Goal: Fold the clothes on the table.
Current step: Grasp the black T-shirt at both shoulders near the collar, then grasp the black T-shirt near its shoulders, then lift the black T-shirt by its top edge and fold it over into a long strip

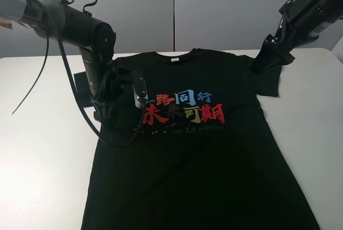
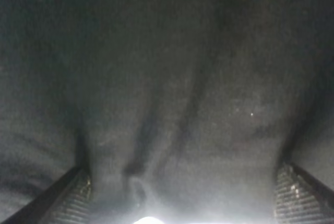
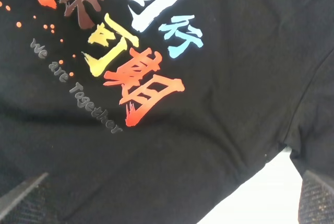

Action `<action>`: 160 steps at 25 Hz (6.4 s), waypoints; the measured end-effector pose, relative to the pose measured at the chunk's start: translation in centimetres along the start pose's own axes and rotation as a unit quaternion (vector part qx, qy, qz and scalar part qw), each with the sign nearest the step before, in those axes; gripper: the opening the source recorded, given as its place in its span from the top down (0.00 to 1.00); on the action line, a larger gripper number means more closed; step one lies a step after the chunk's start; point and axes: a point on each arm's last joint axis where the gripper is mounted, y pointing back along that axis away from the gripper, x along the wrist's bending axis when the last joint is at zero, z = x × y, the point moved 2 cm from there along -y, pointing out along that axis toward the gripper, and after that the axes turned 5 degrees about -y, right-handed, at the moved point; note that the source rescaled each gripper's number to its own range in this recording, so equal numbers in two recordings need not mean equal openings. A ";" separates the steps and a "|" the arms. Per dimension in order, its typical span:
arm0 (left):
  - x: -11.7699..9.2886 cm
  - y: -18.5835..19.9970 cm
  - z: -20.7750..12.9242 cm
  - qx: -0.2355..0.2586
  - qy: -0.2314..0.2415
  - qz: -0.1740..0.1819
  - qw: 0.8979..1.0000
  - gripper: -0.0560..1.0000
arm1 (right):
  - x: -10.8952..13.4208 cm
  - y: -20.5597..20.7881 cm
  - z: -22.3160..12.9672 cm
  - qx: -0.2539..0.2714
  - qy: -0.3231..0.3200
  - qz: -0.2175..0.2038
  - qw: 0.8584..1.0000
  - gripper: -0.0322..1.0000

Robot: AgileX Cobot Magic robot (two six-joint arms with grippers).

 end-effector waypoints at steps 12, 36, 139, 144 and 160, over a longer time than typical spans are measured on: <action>0.4 -0.5 -0.2 0.002 -0.006 -0.002 1.000 0.49 | 0.2 0.0 0.2 -0.007 -0.005 0.007 1.000 0.00; 0.1 -0.5 -0.7 0.038 -0.058 -0.009 0.998 0.95 | -0.8 -8.2 -0.1 0.116 0.130 -0.023 0.984 0.00; 1.1 22.2 -2.7 -0.173 0.059 0.354 0.917 0.95 | 1.2 6.6 1.7 0.049 0.282 -0.187 0.940 0.97; 0.1 25.2 -3.6 -0.202 0.064 0.385 0.898 0.95 | 1.9 9.3 1.2 0.035 0.294 -0.226 0.928 0.97; -0.7 26.8 -4.2 -0.227 0.087 0.392 0.887 0.95 | 2.3 10.2 1.0 0.029 0.288 -0.233 0.928 0.97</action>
